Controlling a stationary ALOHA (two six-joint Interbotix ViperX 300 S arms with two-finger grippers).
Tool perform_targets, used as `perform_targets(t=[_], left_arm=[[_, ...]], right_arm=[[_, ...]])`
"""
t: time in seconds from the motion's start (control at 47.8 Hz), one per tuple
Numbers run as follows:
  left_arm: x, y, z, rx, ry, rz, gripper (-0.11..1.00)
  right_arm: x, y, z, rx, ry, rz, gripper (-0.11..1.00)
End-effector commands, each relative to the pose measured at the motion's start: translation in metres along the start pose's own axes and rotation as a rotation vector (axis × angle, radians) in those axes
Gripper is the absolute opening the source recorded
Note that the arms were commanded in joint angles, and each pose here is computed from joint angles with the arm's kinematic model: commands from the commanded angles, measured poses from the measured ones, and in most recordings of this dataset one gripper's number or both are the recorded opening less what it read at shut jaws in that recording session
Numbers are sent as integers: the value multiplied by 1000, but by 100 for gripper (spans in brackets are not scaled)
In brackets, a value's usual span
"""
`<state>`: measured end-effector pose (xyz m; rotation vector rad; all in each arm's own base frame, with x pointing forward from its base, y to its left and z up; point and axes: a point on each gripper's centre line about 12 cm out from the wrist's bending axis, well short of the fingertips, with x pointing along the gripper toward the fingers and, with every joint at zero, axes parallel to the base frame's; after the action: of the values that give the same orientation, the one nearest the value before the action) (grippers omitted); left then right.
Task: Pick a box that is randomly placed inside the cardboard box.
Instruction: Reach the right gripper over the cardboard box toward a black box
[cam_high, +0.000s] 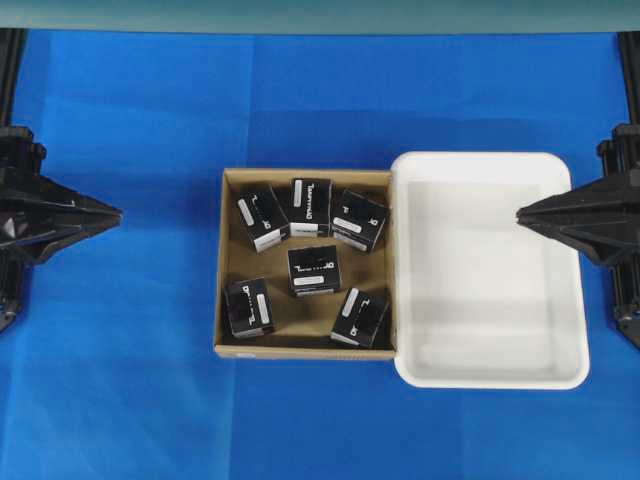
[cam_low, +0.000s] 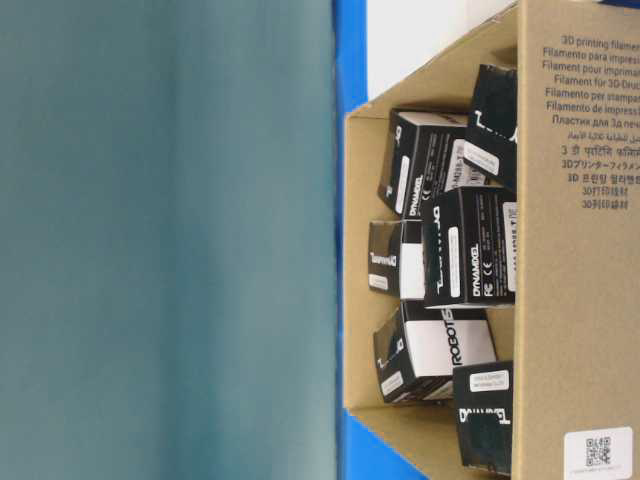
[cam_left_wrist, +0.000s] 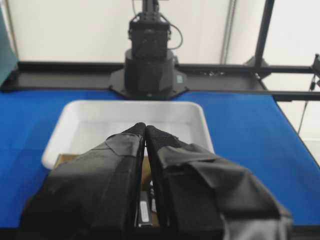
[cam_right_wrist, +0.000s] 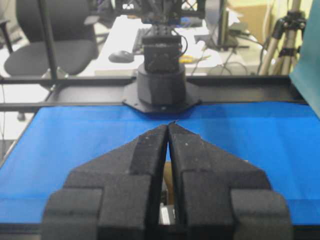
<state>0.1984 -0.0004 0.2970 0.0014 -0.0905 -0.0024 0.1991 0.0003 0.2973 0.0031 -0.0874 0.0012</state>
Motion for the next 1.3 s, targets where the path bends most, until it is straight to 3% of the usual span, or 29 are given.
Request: perform_targets(t=[0.0,0.084,0.23,0.46,0.669,0.816,1.088,1.276], left_arm=[[5,0,4,-2,23,0,14],[8,0,7,-2,63,1,7],[9,1,13,5,133,2,-6],[9,1,11,6,196,3,-6],[8,1,11,0,196,4,-6],[9,0,11,0,201,-1,-6],[9,0,15,0,193,-1,-6],[9,0,15,0,192,-1,-6]], right_arm=[[4,-1,2,15,0,-4,14],[8,-2,6,53,69,-13,7],[14,-3,8,73,288,-21,-2],[37,-5,15,72,632,-30,-2],[75,3,7,44,865,8,-1],[106,11,-8,-45,1023,79,-1],[164,34,-40,-337,1269,341,0],[182,45,-72,-479,1386,510,1]])
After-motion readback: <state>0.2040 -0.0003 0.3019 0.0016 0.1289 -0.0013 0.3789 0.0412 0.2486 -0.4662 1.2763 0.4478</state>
